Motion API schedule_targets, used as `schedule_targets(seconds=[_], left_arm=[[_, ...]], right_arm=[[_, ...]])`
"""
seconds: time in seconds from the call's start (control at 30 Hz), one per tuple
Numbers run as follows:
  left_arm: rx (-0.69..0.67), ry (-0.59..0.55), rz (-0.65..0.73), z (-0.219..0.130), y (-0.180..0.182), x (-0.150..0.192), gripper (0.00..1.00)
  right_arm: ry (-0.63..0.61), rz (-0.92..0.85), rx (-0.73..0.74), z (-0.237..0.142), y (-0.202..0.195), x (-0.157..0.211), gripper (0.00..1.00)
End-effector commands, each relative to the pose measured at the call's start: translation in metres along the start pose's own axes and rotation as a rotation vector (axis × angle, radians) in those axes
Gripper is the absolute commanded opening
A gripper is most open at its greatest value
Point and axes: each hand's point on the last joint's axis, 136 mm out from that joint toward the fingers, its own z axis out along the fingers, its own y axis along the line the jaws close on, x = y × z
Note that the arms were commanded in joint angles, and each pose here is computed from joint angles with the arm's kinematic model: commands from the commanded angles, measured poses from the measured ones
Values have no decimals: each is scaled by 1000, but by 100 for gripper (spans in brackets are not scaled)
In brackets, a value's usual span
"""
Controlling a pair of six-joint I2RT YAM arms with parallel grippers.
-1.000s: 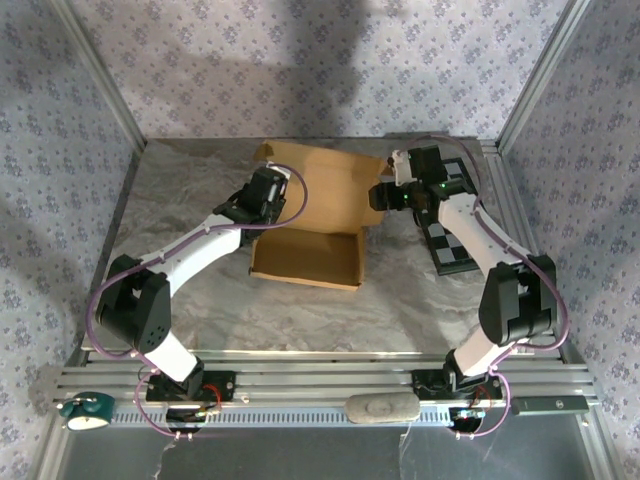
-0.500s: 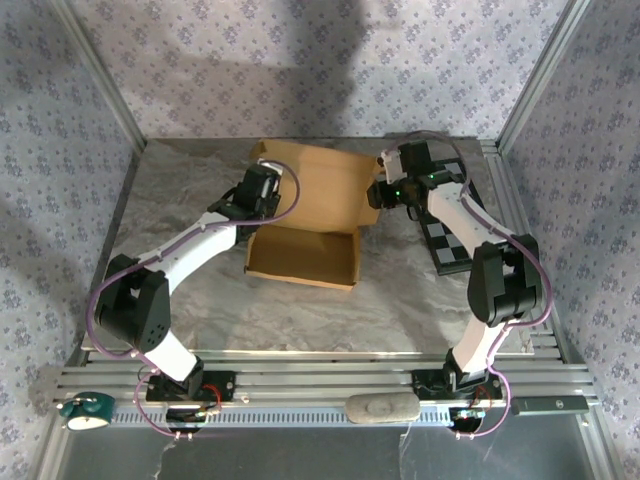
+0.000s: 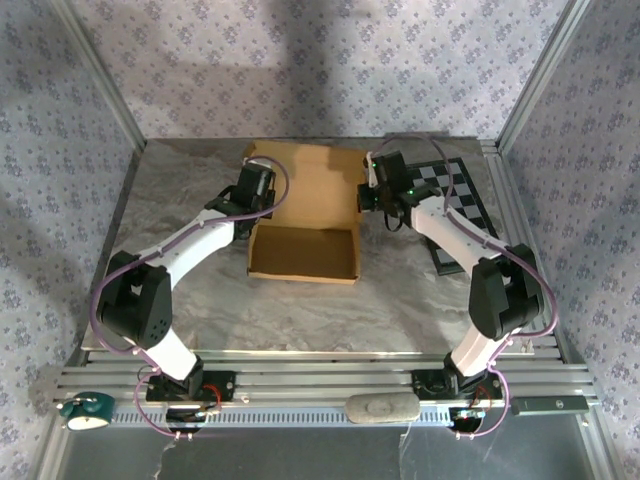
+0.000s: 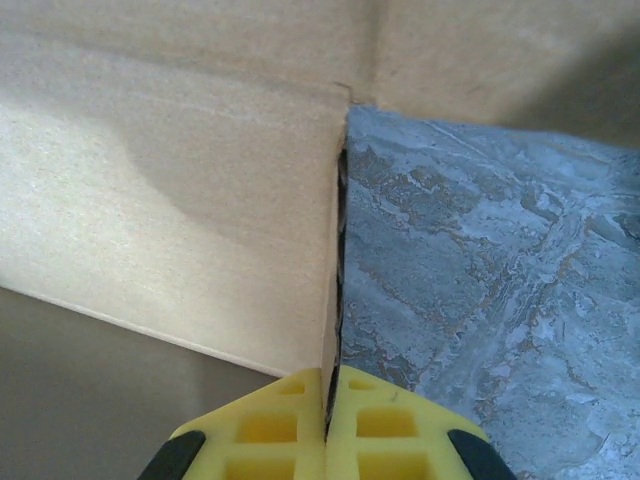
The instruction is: Fold the paper box
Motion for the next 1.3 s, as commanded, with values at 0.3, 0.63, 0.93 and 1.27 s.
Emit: schedule_targets(seconds=[0.3,0.63,0.93,1.27], left_arm=[[155,-304,-381,-23,9,-22,0],[212,-378,-498,-34,16,12,0],[238,-381,-558,-46,22,31,0],[267,-322,-582,-46,19,59,5]], right_arm=[[-317,15,105,-15,29,3,0],[-459,-26,78,-22,51,26,0],[-477,-32,49,-23,53,51,0],[-502,-63,66,-25,53,77,0]])
